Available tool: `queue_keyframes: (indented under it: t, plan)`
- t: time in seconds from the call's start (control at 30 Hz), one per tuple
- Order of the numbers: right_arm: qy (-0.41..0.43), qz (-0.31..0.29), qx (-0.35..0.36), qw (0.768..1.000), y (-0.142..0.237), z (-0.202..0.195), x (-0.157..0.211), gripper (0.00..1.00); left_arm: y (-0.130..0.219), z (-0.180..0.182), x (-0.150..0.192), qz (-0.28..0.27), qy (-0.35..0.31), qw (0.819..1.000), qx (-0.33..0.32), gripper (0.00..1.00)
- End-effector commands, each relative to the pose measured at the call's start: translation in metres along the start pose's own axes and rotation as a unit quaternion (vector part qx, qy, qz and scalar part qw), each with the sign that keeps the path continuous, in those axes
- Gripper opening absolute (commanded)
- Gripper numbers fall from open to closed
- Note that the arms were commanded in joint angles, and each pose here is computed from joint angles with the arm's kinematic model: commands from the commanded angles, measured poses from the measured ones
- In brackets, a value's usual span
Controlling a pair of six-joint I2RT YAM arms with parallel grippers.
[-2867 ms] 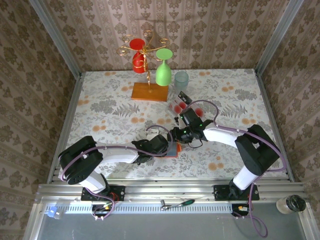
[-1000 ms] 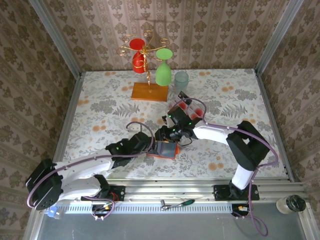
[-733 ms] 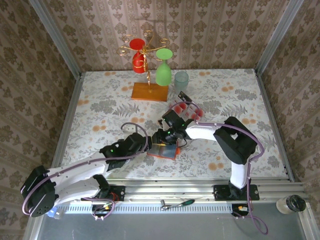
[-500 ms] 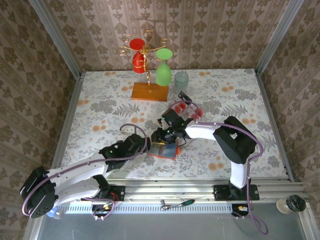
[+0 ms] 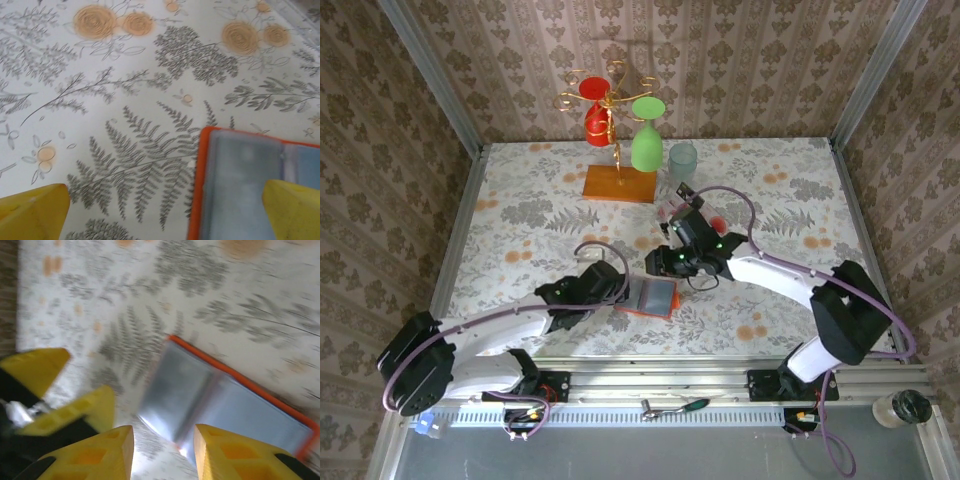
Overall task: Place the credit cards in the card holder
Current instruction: Turn over the card slot in the card holder, then rotate the card holder at the bottom-center of the table.
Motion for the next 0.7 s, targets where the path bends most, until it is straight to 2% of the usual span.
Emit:
queue_keyframes:
  t: [0.0,0.2,0.43,0.53,0.67]
  plan:
    - [0.02,-0.007,0.121,0.992,0.008,-0.055,0.017,0.39,0.003,-0.015,-0.022,-0.019,-0.026,0.999,0.018,1.0]
    - [0.028,0.002,0.16,0.987,0.006,-0.083,0.034,0.4,-0.008,-0.028,-0.022,0.002,-0.064,0.998,0.008,1.0]
    - [0.028,0.008,0.176,0.984,-0.007,-0.096,0.036,0.38,-0.022,-0.023,0.0,0.04,-0.077,0.996,-0.02,1.0]
    - [0.033,0.006,0.181,0.983,-0.008,-0.096,0.033,0.34,-0.023,-0.021,0.005,0.044,-0.073,0.996,-0.025,1.0]
    - [0.033,0.001,0.183,0.983,-0.007,-0.097,0.029,0.24,-0.023,-0.018,0.008,0.045,-0.07,0.996,-0.029,1.0]
Point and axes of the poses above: each hand's point on the last joint's axis, 136 mm out from that joint toward the fingers, its own y axis back along the fingers, its own z axis along the line the jaws close on, x = y × z, the point moved 4 cm from there along y, back along the fingers, and after that the axes turned 15 degrees about -y, right-handed, at the moved point
